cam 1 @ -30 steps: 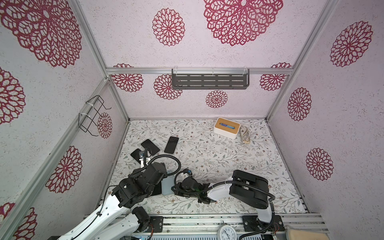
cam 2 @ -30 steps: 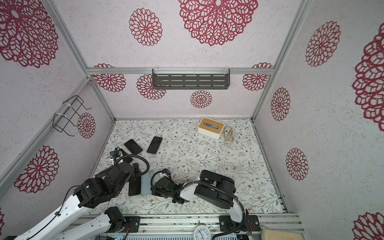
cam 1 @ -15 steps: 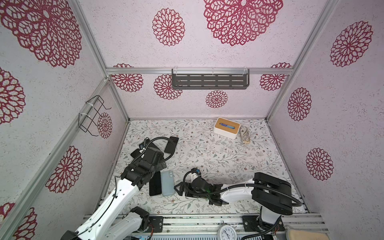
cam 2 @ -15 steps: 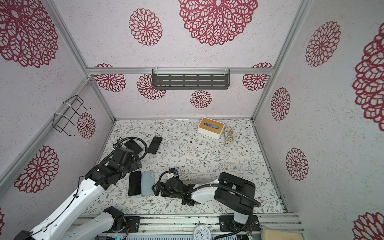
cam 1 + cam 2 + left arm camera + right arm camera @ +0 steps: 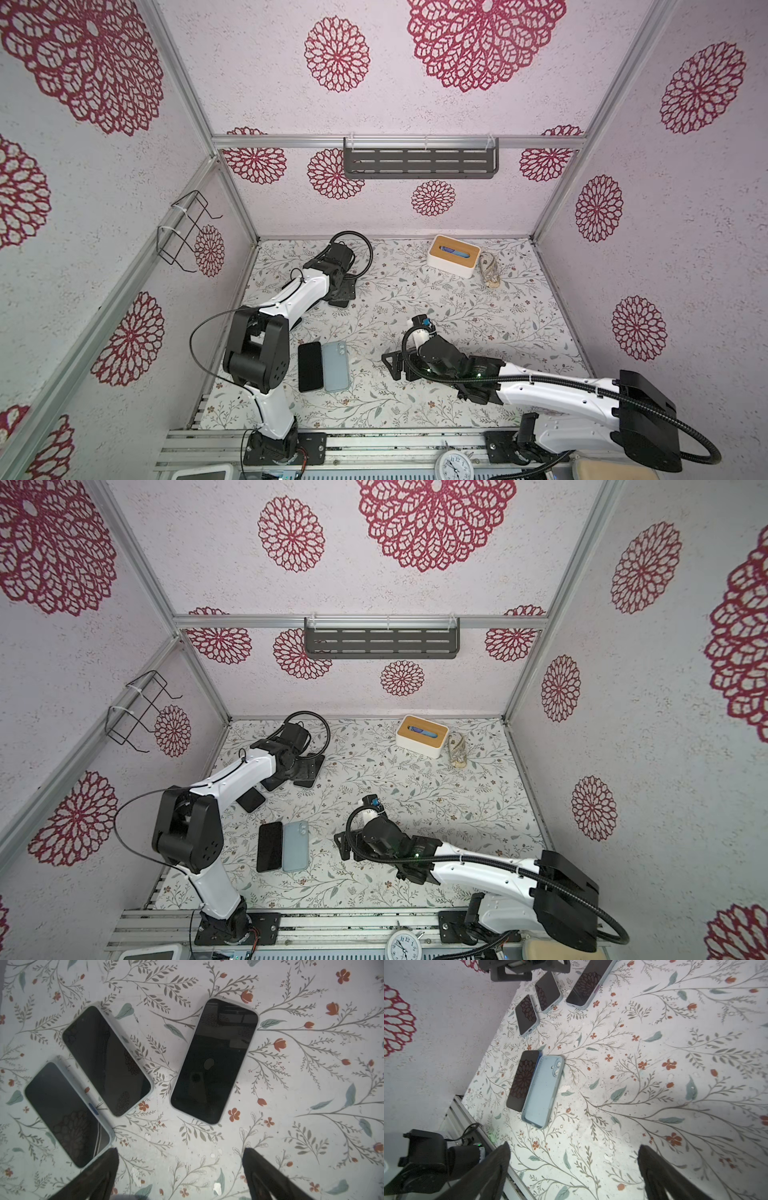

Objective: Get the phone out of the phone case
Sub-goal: 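Grasp a black phone in a pale case farther away with the left gripper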

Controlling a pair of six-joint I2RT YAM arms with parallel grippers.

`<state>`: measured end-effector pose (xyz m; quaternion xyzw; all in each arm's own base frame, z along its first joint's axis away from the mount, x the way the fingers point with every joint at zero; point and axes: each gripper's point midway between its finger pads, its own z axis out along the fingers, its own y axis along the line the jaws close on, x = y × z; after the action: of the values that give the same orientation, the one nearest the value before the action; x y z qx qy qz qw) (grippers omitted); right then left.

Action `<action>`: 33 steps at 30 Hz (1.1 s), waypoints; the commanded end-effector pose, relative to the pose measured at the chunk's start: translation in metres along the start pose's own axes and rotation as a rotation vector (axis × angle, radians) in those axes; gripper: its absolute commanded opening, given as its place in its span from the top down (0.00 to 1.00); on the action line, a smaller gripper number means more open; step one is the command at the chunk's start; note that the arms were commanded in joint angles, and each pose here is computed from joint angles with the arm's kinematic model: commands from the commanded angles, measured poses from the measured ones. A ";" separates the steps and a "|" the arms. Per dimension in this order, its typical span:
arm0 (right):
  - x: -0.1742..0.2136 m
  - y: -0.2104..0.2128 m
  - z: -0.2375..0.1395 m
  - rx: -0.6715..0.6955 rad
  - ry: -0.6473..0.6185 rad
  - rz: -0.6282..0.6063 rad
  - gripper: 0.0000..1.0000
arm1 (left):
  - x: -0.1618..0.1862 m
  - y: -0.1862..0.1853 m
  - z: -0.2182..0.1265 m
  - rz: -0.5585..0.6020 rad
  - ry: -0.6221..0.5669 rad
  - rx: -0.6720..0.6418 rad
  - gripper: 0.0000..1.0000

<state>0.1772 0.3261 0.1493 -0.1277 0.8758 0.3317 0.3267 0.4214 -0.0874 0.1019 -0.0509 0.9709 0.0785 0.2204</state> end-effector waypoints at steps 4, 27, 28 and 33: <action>0.003 -0.020 -0.015 0.036 -0.002 -0.053 0.01 | -0.023 -0.028 0.037 0.131 0.072 0.061 0.03; -0.044 -0.031 0.040 -0.010 0.010 -0.017 0.01 | -0.033 -0.035 0.135 0.151 0.255 0.138 0.01; -0.046 -0.032 0.042 -0.012 0.008 -0.012 0.01 | -0.032 -0.036 0.136 0.150 0.257 0.138 0.00; -0.055 -0.036 0.055 -0.017 0.012 0.003 0.01 | -0.023 -0.039 0.140 0.145 0.290 0.150 0.09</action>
<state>0.2520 0.3271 0.1230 -0.1212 0.8873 0.3212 0.3079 0.5238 -0.0981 0.0106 0.0168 0.9920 0.0125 0.1241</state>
